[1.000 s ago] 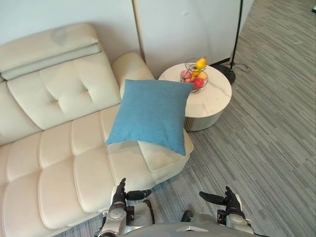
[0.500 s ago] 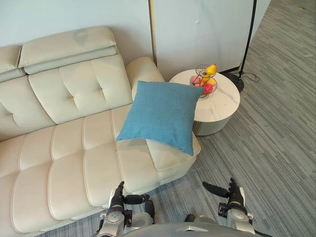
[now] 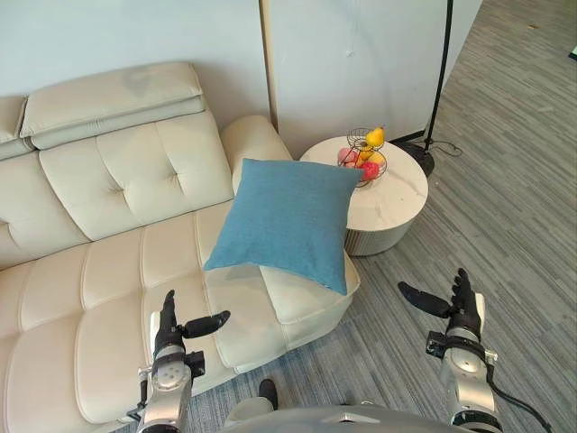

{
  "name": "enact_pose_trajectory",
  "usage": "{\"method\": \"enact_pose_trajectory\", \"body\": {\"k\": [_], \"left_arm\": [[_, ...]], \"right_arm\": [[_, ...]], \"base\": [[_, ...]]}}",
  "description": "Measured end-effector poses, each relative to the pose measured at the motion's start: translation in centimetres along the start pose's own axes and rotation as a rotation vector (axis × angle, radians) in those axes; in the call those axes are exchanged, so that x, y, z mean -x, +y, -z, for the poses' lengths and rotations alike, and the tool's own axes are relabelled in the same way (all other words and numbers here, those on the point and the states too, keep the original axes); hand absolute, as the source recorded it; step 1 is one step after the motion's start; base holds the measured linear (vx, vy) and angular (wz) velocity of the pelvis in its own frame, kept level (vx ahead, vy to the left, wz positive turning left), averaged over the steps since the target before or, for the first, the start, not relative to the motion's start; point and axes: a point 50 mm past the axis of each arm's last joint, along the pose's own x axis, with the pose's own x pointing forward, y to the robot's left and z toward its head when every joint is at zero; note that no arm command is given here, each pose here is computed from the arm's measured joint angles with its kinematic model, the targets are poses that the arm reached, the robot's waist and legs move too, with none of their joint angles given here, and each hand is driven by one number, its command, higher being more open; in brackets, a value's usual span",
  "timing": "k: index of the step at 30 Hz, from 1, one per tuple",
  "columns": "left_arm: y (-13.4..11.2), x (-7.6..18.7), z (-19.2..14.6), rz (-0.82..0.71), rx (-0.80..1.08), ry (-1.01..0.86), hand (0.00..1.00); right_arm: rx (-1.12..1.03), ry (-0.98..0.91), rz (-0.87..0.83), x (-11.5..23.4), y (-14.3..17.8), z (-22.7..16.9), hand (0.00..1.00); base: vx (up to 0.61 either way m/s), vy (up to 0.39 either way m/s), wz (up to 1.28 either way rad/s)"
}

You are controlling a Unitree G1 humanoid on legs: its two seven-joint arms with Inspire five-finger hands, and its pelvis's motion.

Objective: Pick up cushions and gather them together orderly.

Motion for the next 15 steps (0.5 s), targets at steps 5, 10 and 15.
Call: {"method": "enact_pose_trajectory", "body": {"k": [5,10,15], "left_arm": [[-1.2,-1.2,-3.0,-0.025,0.030,-0.082,1.00],[-3.3,-2.6,-9.0,-0.049,0.081,-0.243,1.00],[-5.7,-3.1,-16.2,-0.041,0.121,-0.422,1.00]], "right_arm": [[-0.004,-0.063,-0.129,-0.4,3.4,-2.0,1.00],[-0.015,-0.155,-0.220,-0.9,6.6,-5.0,1.00],[-0.042,-0.308,-0.338,-0.8,11.1,-10.2,1.00]], "base": [[0.00,-0.001,-0.02],[-0.03,0.000,0.00],[-0.10,0.001,-0.06]]}}
